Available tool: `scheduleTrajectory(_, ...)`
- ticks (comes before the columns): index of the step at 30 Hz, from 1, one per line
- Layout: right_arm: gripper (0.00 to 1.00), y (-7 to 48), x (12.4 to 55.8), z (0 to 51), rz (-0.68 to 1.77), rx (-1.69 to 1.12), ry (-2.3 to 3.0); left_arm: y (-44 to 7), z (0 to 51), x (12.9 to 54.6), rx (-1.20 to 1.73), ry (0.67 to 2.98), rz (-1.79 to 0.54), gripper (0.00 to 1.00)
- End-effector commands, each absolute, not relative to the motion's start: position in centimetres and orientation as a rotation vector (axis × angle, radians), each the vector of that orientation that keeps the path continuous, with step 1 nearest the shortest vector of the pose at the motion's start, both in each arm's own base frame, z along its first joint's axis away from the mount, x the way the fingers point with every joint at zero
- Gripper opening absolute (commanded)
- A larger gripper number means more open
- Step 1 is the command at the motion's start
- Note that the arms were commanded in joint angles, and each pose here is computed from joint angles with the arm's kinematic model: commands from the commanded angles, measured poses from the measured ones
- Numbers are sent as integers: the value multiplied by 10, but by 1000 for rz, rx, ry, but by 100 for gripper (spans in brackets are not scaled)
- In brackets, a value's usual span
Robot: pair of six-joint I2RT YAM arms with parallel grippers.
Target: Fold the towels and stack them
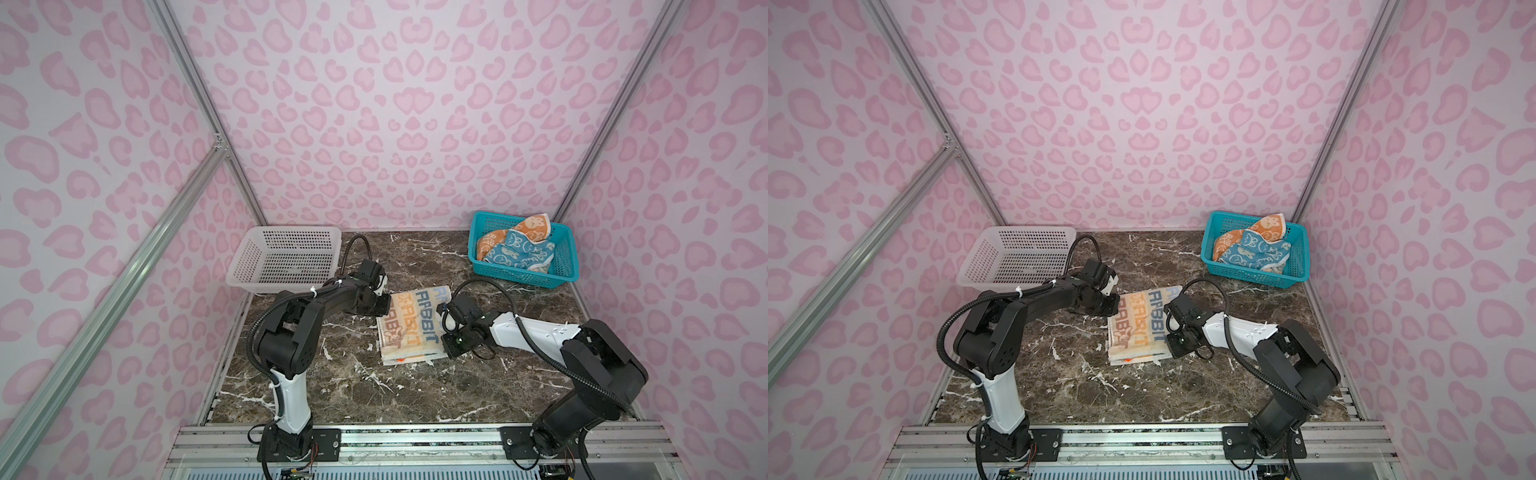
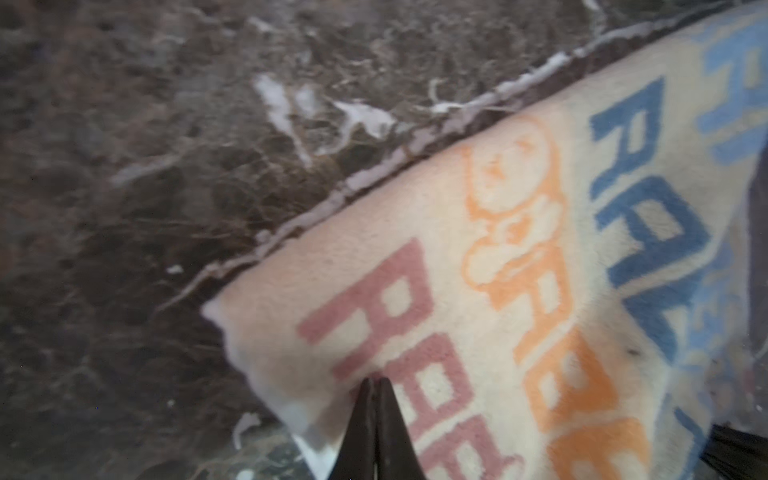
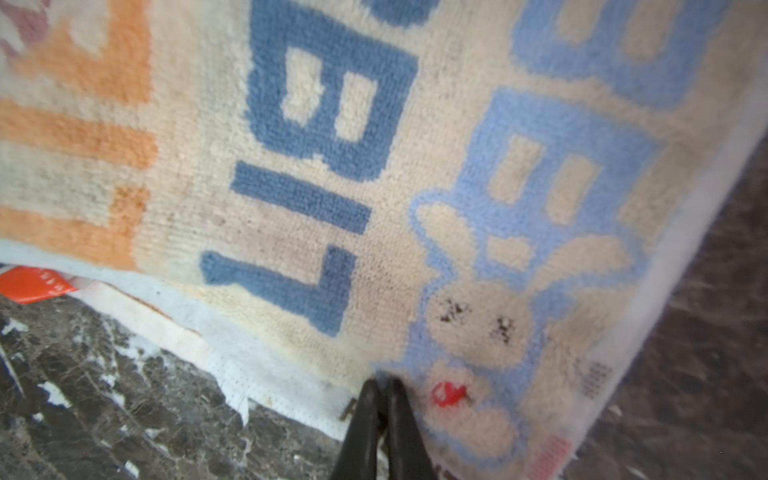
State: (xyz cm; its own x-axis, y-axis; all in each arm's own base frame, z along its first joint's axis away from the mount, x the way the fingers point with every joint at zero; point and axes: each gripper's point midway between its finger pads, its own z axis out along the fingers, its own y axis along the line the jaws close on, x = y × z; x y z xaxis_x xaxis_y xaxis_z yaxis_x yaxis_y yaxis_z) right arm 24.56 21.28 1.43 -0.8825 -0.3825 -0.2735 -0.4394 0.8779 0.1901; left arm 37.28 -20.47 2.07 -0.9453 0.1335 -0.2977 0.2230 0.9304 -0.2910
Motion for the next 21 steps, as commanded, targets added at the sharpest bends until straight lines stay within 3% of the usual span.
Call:
scheduleTrajectory(1, 8, 192, 233, -1, 223, -616, 2904, -184, 10, 381, 235, 2843, -363, 6)
scheduleTrajectory(13, 10, 198, 220, 4, 233, -716, 2893, -165, 0, 421, 270, 2846, -260, 6)
scheduleTrajectory(21, 19, 227, 236, 37, 403, -715, 2763, -199, 65, 410, 374, 2722, -582, 19)
